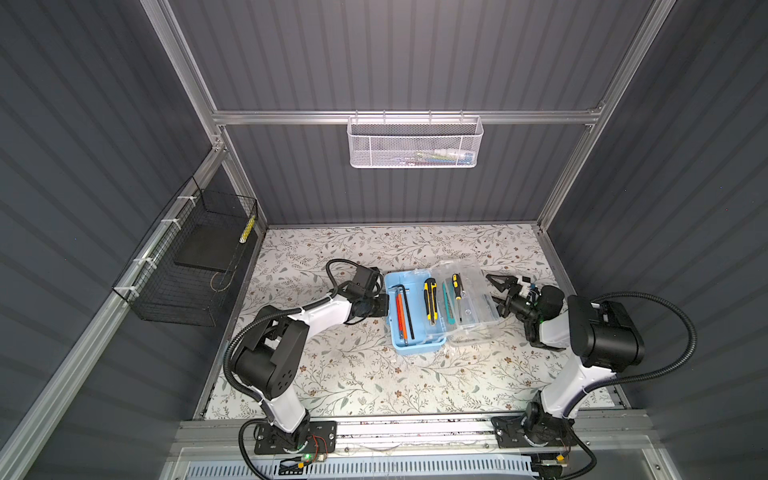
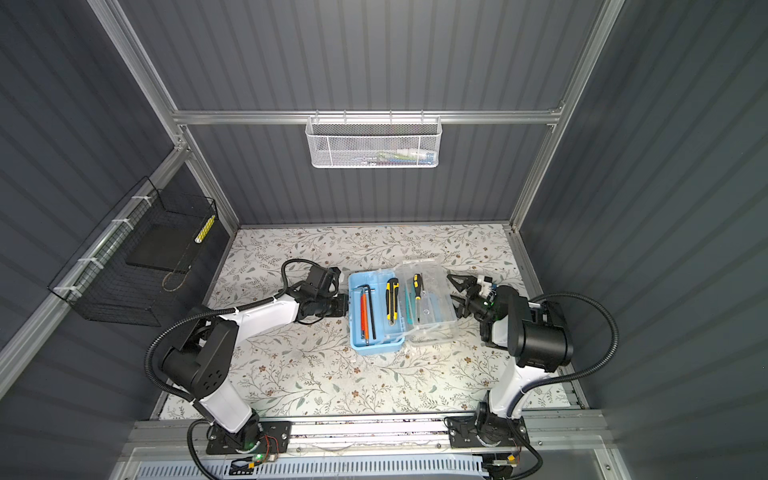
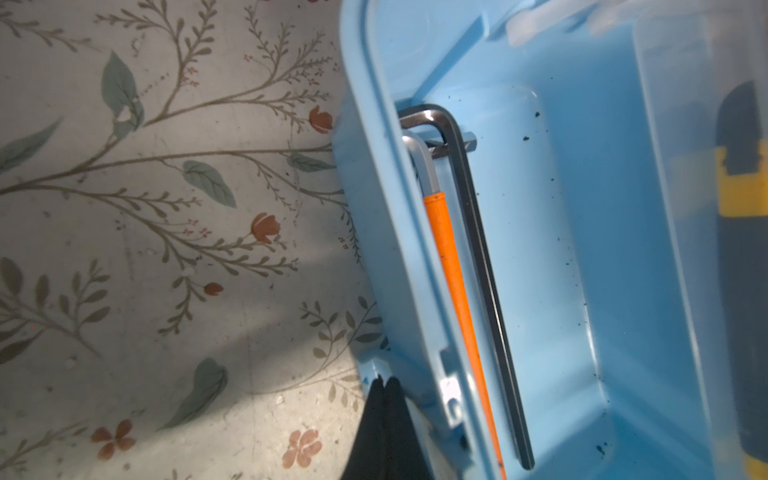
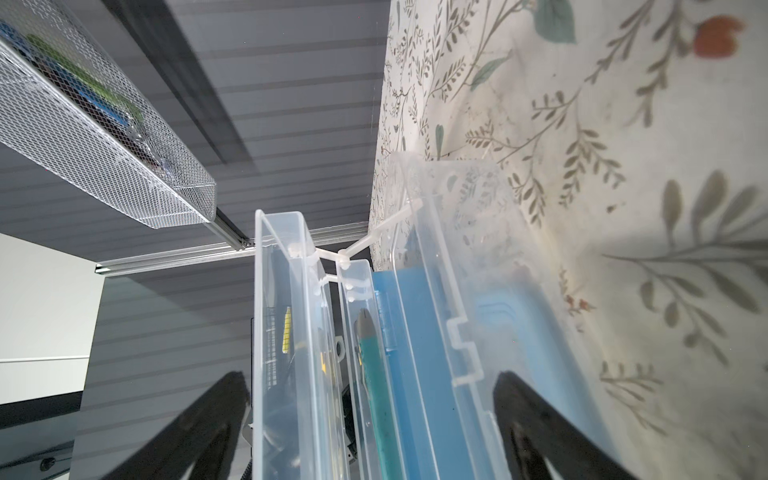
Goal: Pack the tool kit
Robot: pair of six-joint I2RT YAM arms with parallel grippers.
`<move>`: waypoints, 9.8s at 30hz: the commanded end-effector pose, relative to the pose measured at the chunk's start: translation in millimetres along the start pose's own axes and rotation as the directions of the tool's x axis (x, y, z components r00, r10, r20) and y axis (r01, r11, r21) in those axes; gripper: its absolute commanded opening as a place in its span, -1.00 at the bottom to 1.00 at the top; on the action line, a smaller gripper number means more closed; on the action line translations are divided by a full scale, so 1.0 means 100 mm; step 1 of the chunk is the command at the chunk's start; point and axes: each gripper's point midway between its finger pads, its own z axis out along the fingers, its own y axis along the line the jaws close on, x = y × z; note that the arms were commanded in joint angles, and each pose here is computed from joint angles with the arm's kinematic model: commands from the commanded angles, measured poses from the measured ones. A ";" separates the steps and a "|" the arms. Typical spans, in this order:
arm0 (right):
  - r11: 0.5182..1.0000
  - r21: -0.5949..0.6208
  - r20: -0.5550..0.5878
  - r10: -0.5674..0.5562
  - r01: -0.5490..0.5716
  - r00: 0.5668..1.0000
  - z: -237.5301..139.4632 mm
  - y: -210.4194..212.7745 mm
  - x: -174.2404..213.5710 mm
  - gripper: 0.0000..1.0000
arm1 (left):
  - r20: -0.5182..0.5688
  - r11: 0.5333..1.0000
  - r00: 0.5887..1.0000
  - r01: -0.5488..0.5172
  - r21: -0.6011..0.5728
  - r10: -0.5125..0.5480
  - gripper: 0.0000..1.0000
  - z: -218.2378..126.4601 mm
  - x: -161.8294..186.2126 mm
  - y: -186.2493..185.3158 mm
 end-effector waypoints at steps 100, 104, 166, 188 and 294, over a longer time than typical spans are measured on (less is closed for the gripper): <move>0.401 0.119 -0.644 -0.666 0.908 0.378 1.38 1.31 2.95 0.94 | 0.249 0.979 0.969 0.051 -0.197 -0.001 -0.60 -1.66 0.64 0.56; 0.290 0.204 -0.668 -0.657 0.935 0.349 1.18 1.20 2.65 0.81 | 0.252 0.990 0.968 0.049 -0.136 -0.013 -0.35 -1.57 0.66 0.49; 0.567 0.269 -0.545 -0.577 0.779 0.608 0.84 0.50 2.28 0.70 | 0.090 0.959 0.979 -0.159 -0.235 0.184 0.73 -0.07 0.63 0.34; 0.574 0.247 -0.557 -0.575 0.780 0.599 0.82 0.45 2.33 0.71 | 0.294 0.992 0.948 -0.120 -0.031 0.124 0.37 -0.57 0.39 -0.07; 0.572 0.237 -0.594 -0.554 0.785 0.583 0.83 0.32 2.42 0.67 | 0.327 0.977 0.945 -0.043 0.208 -0.028 -0.34 -0.36 0.38 -0.28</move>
